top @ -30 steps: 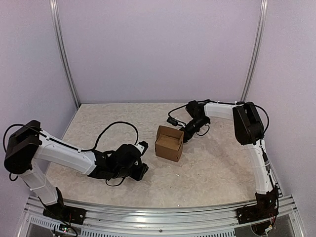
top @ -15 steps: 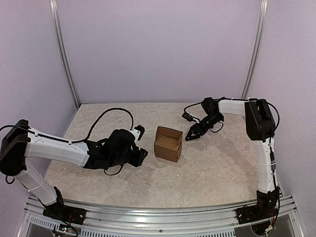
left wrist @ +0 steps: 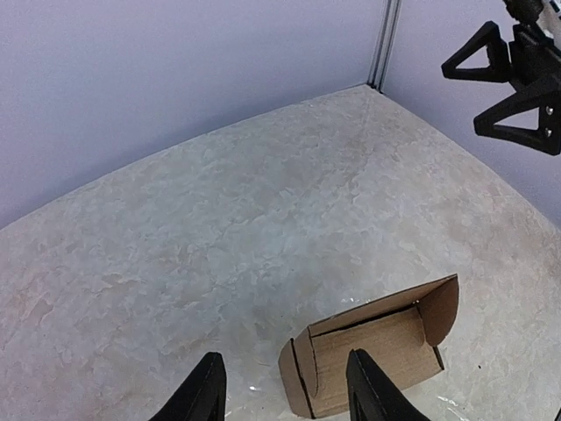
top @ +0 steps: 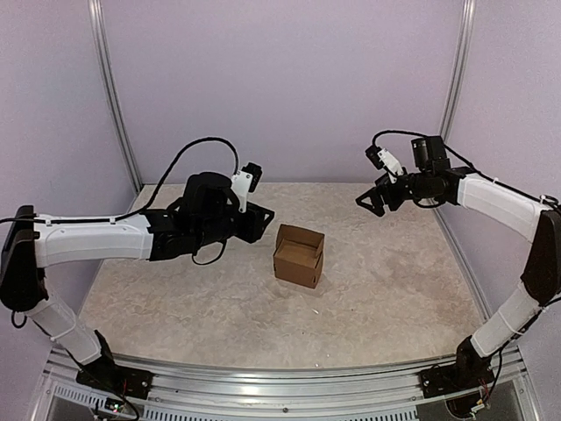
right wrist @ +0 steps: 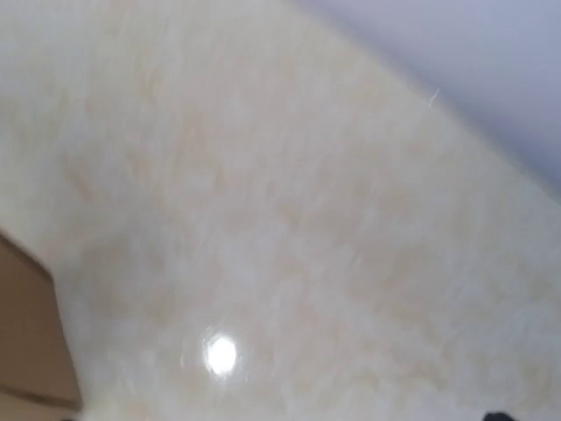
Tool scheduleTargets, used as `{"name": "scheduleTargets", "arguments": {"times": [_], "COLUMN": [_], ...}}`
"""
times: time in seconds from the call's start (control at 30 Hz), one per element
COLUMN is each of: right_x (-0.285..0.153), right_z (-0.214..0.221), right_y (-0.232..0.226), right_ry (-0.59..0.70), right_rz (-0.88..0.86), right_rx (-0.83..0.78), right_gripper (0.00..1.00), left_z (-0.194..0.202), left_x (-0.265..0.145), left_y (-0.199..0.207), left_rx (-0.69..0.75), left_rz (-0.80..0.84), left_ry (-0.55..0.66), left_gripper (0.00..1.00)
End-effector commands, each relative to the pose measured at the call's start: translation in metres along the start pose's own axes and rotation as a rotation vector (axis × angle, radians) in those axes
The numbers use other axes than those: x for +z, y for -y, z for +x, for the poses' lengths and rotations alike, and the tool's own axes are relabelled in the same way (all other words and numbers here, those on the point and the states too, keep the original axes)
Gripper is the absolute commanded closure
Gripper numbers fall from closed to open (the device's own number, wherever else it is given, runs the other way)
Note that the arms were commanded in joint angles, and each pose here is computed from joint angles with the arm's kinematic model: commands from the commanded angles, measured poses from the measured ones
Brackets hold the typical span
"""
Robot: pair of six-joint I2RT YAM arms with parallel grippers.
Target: Fold the paper box
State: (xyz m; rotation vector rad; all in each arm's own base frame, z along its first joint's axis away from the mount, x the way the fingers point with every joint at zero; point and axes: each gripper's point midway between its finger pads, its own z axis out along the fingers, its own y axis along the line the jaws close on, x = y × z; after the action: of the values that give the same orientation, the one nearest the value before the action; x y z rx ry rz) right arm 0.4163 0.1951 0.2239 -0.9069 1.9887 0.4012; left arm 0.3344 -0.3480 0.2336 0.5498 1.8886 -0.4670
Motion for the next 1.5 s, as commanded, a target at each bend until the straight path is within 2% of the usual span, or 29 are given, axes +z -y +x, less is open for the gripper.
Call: {"name": "scheduleTargets", "arguments": {"times": [0.0, 0.07, 0.17, 0.3, 0.43, 0.53, 0.83, 1.2, 1.47], "right_x": [-0.005, -0.01, -0.006, 0.008, 0.015, 0.017, 0.032, 0.044, 0.043], "right_z": [0.0, 0.005, 0.021, 0.051, 0.07, 0.075, 0.065, 0.065, 0.061], "right_y": [-0.019, -0.055, -0.082, -0.092, -0.109, -0.119, -0.126, -0.156, -0.162], "right_ry": [0.092, 0.097, 0.049, -0.029, -0.089, -0.102, -0.08, -0.097, -0.108], "right_rz": [-0.125, -0.286, -0.338, -0.355, -0.411, -0.428, -0.456, -0.498, -0.48], "right_rx": [0.041, -0.019, -0.106, -0.205, -0.279, -0.352, -0.425, -0.539, -0.574], "right_gripper": [0.05, 0.17, 0.32, 0.41, 0.42, 0.39, 0.36, 0.38, 0.39], "left_z": [0.024, 0.029, 0.034, 0.043, 0.047, 0.049, 0.057, 0.07, 0.075], "left_x": [0.018, 0.023, 0.029, 0.034, 0.037, 0.04, 0.055, 0.055, 0.057], "left_y": [0.01, 0.01, 0.01, 0.014, 0.019, 0.021, 0.015, 0.013, 0.015], "left_rx": [0.082, 0.08, 0.071, 0.067, 0.061, 0.057, 0.063, 0.049, 0.029], "left_rz": [0.021, 0.016, 0.026, 0.064, 0.094, 0.109, 0.068, 0.075, 0.089], "left_ry": [-0.093, -0.112, -0.129, -0.166, -0.188, -0.204, -0.264, -0.309, -0.318], "left_gripper": [0.56, 0.58, 0.63, 0.7, 0.73, 0.73, 0.77, 0.92, 1.0]}}
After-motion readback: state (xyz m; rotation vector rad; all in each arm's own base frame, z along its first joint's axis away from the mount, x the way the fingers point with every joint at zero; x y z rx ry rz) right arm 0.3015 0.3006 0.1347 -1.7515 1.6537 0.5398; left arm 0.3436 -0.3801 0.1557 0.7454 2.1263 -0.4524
